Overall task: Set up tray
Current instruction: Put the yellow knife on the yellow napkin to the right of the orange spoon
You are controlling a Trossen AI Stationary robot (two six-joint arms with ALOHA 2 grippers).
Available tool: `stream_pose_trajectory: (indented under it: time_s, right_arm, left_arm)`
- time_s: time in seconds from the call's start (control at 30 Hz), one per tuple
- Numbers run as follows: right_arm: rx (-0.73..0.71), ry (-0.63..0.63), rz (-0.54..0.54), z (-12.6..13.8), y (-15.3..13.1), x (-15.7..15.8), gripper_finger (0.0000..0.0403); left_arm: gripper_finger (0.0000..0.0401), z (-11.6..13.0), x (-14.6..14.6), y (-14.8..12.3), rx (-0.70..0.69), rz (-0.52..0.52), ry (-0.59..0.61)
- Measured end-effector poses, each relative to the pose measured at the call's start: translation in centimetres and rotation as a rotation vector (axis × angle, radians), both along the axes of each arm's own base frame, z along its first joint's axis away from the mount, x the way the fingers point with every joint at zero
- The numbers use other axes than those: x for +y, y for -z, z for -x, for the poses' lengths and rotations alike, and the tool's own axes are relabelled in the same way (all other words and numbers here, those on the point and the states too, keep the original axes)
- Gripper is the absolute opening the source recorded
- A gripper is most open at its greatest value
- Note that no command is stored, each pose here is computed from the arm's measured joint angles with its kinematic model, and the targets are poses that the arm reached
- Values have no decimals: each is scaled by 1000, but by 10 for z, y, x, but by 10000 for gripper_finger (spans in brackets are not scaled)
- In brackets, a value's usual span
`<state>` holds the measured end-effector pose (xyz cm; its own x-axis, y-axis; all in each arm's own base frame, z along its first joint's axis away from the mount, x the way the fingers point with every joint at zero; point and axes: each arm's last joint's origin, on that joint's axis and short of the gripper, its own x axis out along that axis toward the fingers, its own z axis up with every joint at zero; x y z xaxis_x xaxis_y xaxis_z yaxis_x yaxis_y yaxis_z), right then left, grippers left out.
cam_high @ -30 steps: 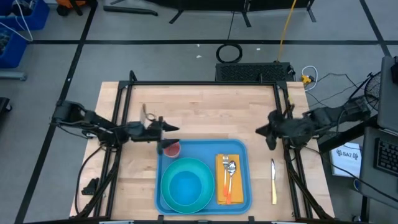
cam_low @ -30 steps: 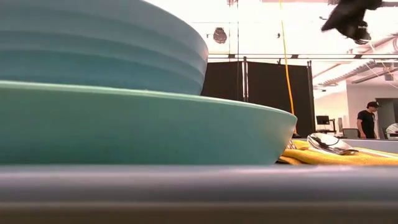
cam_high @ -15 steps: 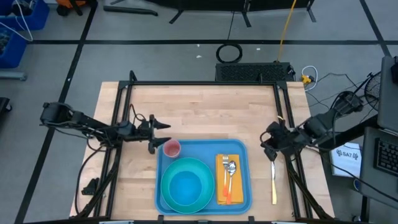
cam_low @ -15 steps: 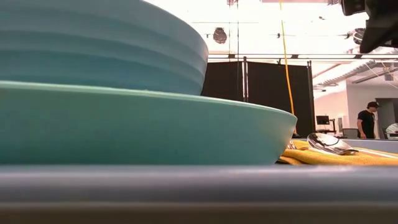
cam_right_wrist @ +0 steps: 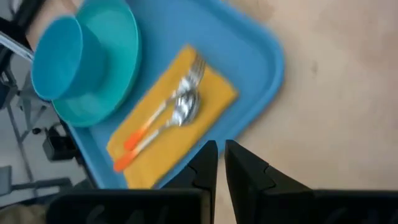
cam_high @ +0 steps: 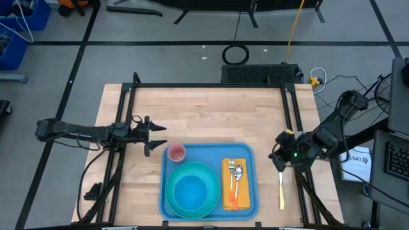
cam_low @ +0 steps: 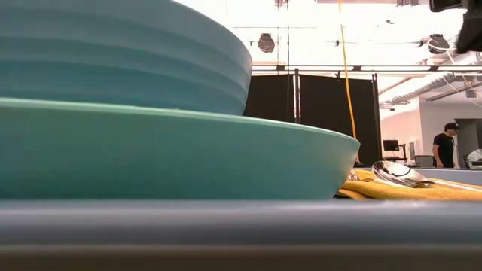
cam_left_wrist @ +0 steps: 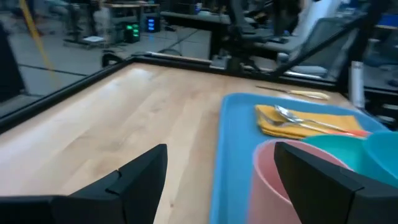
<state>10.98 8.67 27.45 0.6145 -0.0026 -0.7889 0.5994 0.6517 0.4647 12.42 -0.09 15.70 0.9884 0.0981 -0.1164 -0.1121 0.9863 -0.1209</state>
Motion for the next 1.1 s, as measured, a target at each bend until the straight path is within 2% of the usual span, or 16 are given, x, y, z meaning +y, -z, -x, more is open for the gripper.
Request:
stream_pose_trajectory:
  time_s: [0.2,0.37,0.63,0.83,1.1]
  right_arm:
    - [159,53,-150,0,15,28,14]
    - [315,123,-271,1,28,52,1]
    - [558,229,-300,3,55,83,1]
    - [652,255,-327,-1,73,102,1]
    - [624,226,-371,-17,92,121,2]
  left_arm:
    - [301,17,1,-1,-5,0,-21]
    - [301,22,-1,-7,-72,-20,70]
    - [301,21,-1,-5,-43,-12,63]
    - [301,21,-1,-6,-52,32,57]
    - [301,21,-1,-8,-76,31,54]
